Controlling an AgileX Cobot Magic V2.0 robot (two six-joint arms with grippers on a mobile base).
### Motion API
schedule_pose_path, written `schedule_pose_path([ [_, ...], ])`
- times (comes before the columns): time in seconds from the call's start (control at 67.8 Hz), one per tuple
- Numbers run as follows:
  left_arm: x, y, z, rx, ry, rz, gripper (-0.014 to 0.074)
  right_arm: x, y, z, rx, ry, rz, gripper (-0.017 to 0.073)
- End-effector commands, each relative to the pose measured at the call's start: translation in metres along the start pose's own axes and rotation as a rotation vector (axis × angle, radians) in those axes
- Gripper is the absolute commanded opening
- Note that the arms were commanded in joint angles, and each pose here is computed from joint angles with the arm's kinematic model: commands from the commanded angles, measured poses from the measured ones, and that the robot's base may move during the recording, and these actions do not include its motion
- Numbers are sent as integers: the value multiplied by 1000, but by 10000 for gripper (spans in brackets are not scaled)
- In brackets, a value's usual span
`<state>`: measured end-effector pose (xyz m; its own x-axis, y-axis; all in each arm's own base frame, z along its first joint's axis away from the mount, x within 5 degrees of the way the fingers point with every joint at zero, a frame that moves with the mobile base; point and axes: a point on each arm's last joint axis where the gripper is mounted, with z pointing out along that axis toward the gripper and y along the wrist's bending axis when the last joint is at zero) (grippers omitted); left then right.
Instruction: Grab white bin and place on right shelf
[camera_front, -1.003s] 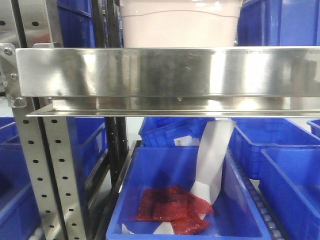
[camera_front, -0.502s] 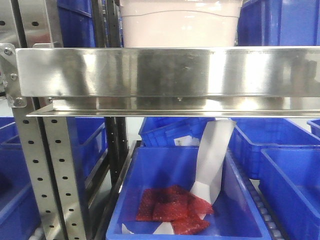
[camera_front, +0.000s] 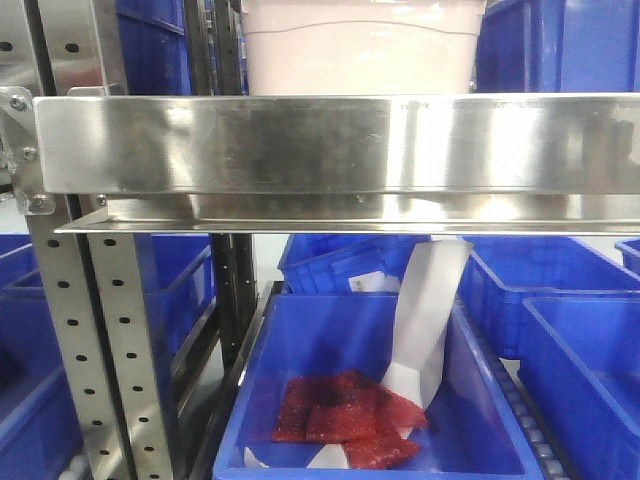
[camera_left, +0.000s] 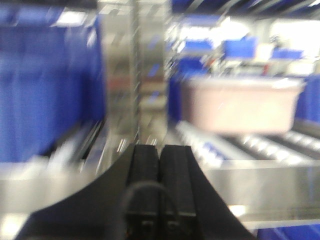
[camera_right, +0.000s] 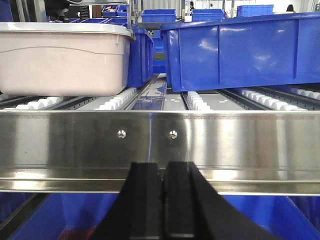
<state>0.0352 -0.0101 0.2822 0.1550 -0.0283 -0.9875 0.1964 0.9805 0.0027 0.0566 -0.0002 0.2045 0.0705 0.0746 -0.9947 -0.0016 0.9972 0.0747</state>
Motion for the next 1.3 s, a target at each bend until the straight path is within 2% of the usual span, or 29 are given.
schedule_pose_path([
  [0.0,6,4,0,-33,-40,-72,-118,-9,0,-2,7,-111,-8,56],
  [0.266,72,6,7,-56,-20,-50,-118,-9,0,-2,7,-111,-8,56],
  [0.295,75,6,7,-53,33,-56,-118,-9,0,-2,7,-111,-8,56],
  [0.502,79,5,7,-50,75,-40,-118,-9,0,-2,7,-111,-8,56],
  [0.752,71,6,7,-54,-12,-29,-118,-9,0,-2,7,-111,-8,56],
  [1.283,71,6,7,-54,-12,-30,-118,-9,0,-2,7,-111,-8,56],
])
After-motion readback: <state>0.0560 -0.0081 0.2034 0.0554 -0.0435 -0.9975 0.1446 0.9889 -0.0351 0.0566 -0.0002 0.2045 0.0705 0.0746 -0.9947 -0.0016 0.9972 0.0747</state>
